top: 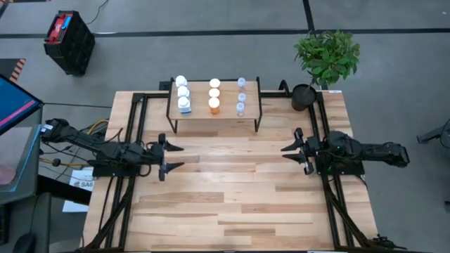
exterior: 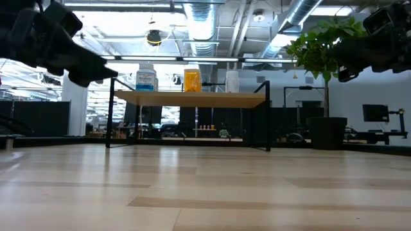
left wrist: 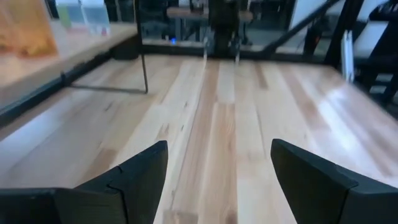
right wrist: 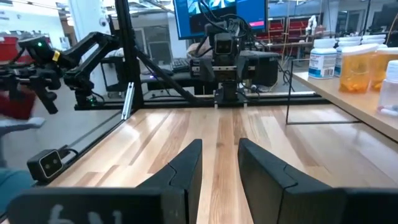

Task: Pick and place medicine bottles onto shelf by color
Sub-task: Return to Home Position

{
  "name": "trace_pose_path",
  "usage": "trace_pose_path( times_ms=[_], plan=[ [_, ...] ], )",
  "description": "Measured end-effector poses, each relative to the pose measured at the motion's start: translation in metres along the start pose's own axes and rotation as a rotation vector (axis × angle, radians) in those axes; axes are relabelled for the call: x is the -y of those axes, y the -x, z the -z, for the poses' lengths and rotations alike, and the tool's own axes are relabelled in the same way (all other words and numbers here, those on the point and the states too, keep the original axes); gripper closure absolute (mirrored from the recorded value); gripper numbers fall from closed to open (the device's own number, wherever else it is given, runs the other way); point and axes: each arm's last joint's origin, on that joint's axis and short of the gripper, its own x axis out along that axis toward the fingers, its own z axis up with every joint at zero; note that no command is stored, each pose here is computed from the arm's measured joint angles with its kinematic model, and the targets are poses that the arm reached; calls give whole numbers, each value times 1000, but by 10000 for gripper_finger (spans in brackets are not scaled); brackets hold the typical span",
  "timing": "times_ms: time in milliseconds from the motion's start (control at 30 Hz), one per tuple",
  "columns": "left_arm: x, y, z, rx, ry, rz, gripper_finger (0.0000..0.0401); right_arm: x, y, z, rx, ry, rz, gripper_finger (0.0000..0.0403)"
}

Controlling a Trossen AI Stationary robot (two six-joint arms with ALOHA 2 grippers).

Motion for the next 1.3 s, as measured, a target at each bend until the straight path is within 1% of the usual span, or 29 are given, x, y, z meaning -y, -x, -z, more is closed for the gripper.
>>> trace_pose_path(
  times_ms=[233, 367, 500, 900, 1167, 1300],
  plan=[
    [-2, 1, 14, -136, -55, -18, 128, 0, 0, 1, -4, -1, 0, 276],
    [-9, 4, 13, -134, -40, -32, 128, 0, 0, 1, -5, -1, 0, 276],
    [-17, 12, 20, -205, -49, -70, 128, 0, 0, 1, -4, -2, -1, 276],
    [-32, 22, 5, -62, 19, -183, 128, 0, 0, 1, -5, -2, -2, 276],
    [-33, 30, -2, 47, 46, -177, 128, 0, 0, 1, -5, -2, -2, 276],
    [-33, 32, -4, 70, 52, -175, 128, 0, 0, 1, -5, -2, -2, 276]
  ],
)
